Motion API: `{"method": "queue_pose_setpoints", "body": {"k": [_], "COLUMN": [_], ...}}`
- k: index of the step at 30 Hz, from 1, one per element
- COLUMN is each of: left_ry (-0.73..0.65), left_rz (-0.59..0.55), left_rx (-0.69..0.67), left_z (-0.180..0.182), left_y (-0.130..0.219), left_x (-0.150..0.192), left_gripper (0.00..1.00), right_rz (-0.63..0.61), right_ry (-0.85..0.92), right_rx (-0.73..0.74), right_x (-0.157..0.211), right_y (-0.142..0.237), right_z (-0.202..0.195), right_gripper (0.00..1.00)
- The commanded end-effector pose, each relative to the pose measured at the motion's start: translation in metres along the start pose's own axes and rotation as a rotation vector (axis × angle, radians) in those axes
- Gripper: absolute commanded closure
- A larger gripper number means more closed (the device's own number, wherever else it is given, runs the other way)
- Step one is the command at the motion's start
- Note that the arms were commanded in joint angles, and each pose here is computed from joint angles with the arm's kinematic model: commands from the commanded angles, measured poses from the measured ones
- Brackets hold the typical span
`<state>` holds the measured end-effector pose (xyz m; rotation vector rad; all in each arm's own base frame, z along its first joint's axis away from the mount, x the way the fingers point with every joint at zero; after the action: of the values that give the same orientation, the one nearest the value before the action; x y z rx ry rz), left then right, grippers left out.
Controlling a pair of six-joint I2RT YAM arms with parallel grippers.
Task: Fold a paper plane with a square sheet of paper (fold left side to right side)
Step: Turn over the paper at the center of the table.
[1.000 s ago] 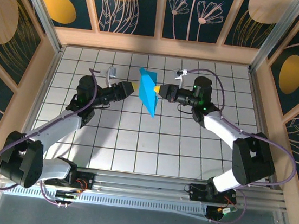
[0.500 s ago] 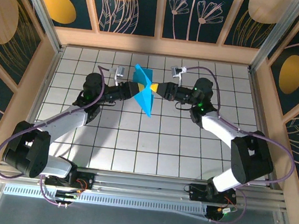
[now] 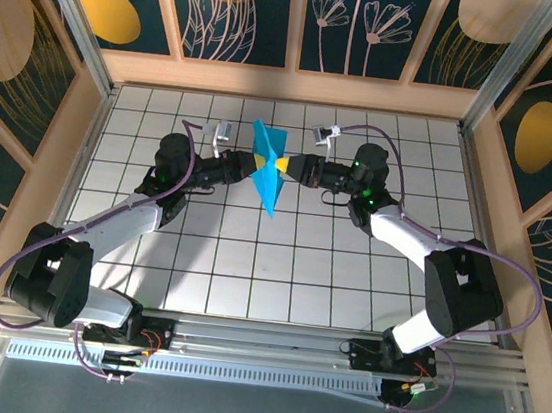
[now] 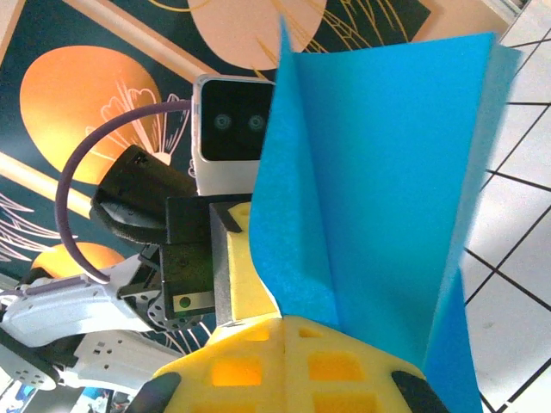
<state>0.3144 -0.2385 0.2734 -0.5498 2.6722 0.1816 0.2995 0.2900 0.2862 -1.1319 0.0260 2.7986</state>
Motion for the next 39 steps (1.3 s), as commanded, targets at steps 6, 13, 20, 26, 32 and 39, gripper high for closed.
{"method": "queue_pose_setpoints", "body": {"k": [6, 13, 20, 26, 32, 39], "left_ry": [-0.081, -0.068, -0.068, -0.061, -0.051, -0.035], "left_rz": [-0.046, -0.087, -0.094, -0.079, -0.061, -0.053], "left_rx": [0.053, 0.09, 0.109, 0.112, 0.112, 0.086], "left_z": [-0.028, -0.037, -0.044, -0.045, -0.044, -0.035], "left_y": [0.005, 0.004, 0.0, -0.003, -0.006, -0.008], "left_x": [-0.01, -0.016, -0.018, -0.016, -0.012, -0.009], "left_gripper": [0.98, 1.0, 1.0, 1.0, 1.0, 1.0], "right_rz": [-0.059, -0.079, -0.02, -0.01, -0.04, -0.045], "right_ry": [0.088, 0.088, 0.052, 0.078, 0.113, 0.13], "right_rx": [0.109, 0.308, 0.242, 0.157, 0.129, 0.139], "right_x": [-0.016, -0.002, 0.027, 0.024, 0.006, -0.001], "right_y": [0.019, 0.05, 0.035, 0.014, 0.005, 0.003], "right_z": [0.01, 0.001, 0.007, 0.015, 0.019, 0.02], "right_gripper": [0.79, 0.38, 0.24, 0.25, 0.39, 0.65]}}
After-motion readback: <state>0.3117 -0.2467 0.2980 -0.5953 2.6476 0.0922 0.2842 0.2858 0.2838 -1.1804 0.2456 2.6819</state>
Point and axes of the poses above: each hand's point on the last joint's axis, 136 mm out from that joint toward the fingers, its own y axis back along the fingers, its own z axis along the line the jaws close on, x = y × z, the point moved 3 cm from there along y, back along the fingers, and after that the axes turned 8 degrees about y, right-handed, at the moved point
